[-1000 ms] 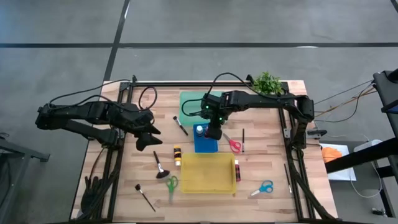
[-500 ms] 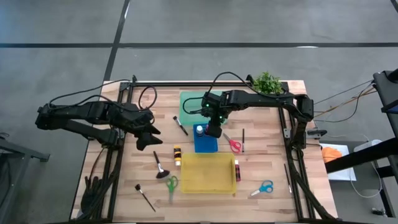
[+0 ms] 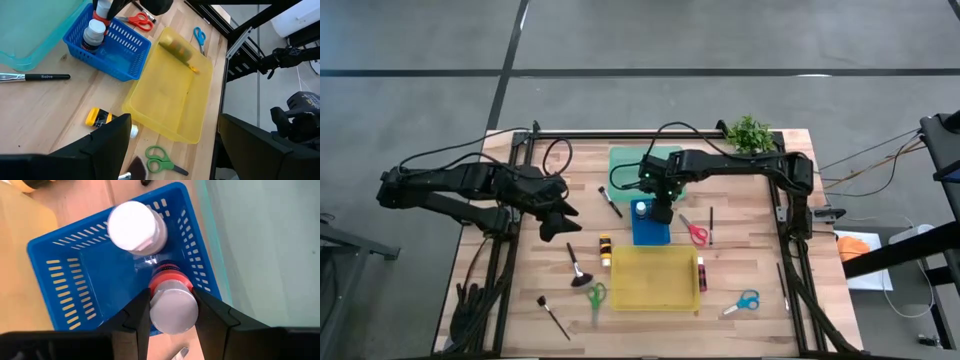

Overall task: Pick & Place Paint Supplies
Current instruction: Put the orange paint bottle into the blue bin, then put the yellow paint bottle into the blue bin

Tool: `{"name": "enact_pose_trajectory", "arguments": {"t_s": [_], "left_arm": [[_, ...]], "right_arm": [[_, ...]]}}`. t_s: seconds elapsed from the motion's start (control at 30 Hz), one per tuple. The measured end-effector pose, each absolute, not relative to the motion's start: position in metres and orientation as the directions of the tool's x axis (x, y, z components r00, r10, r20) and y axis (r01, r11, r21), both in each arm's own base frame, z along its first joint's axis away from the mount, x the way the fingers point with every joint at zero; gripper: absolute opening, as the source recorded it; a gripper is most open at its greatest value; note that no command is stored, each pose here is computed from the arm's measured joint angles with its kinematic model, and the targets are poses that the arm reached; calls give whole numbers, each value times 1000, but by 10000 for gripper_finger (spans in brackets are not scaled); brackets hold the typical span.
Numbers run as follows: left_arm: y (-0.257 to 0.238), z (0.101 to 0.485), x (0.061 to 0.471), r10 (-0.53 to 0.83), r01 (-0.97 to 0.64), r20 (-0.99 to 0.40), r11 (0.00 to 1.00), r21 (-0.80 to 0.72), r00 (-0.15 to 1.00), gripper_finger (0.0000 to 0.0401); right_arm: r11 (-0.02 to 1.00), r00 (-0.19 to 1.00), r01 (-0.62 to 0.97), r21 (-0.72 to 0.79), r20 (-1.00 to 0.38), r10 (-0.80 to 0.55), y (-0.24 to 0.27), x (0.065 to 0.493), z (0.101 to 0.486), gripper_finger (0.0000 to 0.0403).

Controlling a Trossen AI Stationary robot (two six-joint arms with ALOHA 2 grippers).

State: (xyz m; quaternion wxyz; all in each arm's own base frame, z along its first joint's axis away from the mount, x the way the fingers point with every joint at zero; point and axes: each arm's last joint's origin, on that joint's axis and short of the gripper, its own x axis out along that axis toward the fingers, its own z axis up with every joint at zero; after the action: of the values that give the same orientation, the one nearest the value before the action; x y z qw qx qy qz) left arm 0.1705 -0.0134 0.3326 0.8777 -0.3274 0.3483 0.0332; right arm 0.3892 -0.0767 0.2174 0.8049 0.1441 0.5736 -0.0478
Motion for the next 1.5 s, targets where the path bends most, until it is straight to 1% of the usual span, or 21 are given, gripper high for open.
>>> {"name": "enact_pose_trajectory", "arguments": {"t_s": [0.37,0.43,0.6,0.73,1.3,1.5], "left_arm": [[-13,333,171,-172,-284,-633,784,-552,755,312],[-13,333,170,-172,-284,-633,784,-552,755,312],[-13,333,170,-172,-285,-633,784,-552,755,312],[-13,333,170,-172,-284,-633,784,-552,755,312],[-13,333,171,-169,-280,-634,791,-544,755,312],[-13,331,170,-168,-252,-643,823,-508,747,312]], "right_arm": [[961,332,216,172,-939,93,-75,389,217,115],[961,331,213,175,-938,97,-74,389,217,132],[961,333,212,178,-938,100,-74,389,217,193],[961,355,211,179,-930,96,-74,389,222,217],[952,421,240,189,-904,74,-72,383,244,224],[945,462,255,204,-885,66,-69,376,262,224]]}}
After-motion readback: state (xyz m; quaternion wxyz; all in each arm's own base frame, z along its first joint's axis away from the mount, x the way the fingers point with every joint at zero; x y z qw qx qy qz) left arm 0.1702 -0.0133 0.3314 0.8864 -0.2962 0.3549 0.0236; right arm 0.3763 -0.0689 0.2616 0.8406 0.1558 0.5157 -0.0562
